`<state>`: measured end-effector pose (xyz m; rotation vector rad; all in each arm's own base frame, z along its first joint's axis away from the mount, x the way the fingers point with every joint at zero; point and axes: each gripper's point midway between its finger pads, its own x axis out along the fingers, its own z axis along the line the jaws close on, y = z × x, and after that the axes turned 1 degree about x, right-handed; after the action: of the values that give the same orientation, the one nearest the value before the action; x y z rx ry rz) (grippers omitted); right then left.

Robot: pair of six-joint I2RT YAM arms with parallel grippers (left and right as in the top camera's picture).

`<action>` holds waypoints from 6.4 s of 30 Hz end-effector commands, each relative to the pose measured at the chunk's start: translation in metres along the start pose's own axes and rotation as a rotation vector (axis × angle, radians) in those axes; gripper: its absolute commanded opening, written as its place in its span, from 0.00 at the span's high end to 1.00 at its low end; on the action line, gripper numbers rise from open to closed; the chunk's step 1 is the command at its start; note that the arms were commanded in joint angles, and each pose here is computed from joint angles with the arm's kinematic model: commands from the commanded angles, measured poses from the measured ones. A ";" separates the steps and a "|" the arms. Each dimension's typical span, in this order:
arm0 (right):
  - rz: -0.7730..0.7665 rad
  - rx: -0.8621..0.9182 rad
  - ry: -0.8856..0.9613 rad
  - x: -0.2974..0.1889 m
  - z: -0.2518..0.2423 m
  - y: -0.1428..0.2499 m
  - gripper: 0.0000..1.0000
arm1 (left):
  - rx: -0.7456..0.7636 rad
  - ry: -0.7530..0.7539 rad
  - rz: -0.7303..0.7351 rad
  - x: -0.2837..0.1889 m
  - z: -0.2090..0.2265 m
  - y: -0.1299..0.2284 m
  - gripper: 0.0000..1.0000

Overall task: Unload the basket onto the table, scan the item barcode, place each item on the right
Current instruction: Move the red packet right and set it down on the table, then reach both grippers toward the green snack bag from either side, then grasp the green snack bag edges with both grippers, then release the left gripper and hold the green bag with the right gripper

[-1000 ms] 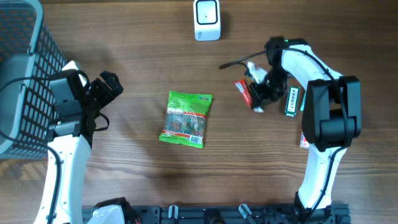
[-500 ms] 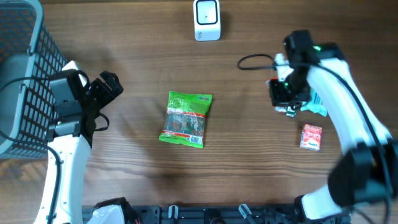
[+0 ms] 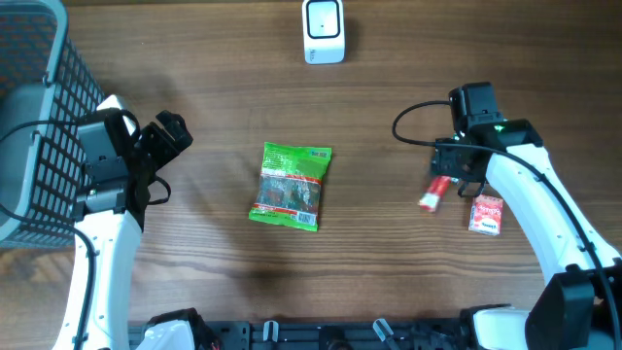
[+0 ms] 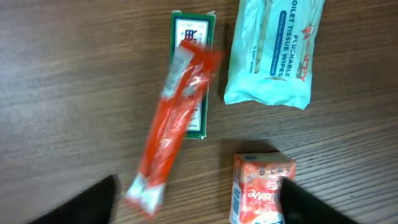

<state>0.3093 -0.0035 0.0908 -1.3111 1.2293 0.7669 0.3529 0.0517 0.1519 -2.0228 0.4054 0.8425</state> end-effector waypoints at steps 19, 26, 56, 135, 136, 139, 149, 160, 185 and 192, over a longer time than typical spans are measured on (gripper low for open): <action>-0.120 -0.389 -0.809 -0.047 0.300 0.071 0.20 | 0.014 -0.003 -0.013 -0.001 0.000 -0.005 0.00; -0.202 -0.667 -0.933 -0.066 0.335 0.095 0.12 | 0.014 -0.003 -0.013 -0.001 0.000 -0.005 0.00; -0.108 -0.624 -1.125 -0.078 0.276 0.010 0.02 | -0.069 -0.015 0.672 -0.008 -0.064 0.215 0.96; 0.406 -0.173 -1.192 0.008 0.287 0.094 0.57 | 0.157 -0.156 0.796 0.074 -0.044 0.238 0.96; 0.404 -0.173 -1.194 0.008 0.287 0.094 0.58 | 0.157 -0.156 0.795 0.074 -0.044 0.237 0.96; 0.361 -0.207 -1.220 0.005 0.290 0.089 0.62 | 0.157 -0.156 0.795 0.074 -0.044 0.237 0.96; 0.377 -0.187 -1.221 0.004 0.291 0.089 0.44 | 0.157 -0.131 0.770 0.076 -0.050 0.232 0.96; 0.358 -0.173 -1.236 -0.011 0.321 0.096 0.59 | 0.157 -0.140 0.778 0.074 -0.048 0.233 0.96; 0.064 -0.475 -1.621 -0.077 0.201 0.061 0.96 | 0.055 -0.023 0.280 0.005 -0.029 0.043 0.94; -0.083 -0.481 -1.591 -0.145 0.156 0.056 0.96 | -0.095 0.180 0.305 -0.005 -0.014 0.019 0.81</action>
<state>0.2642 0.1858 0.1492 -0.5869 -0.1273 1.6305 0.3410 0.0312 0.1313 -2.1056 0.7435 1.0052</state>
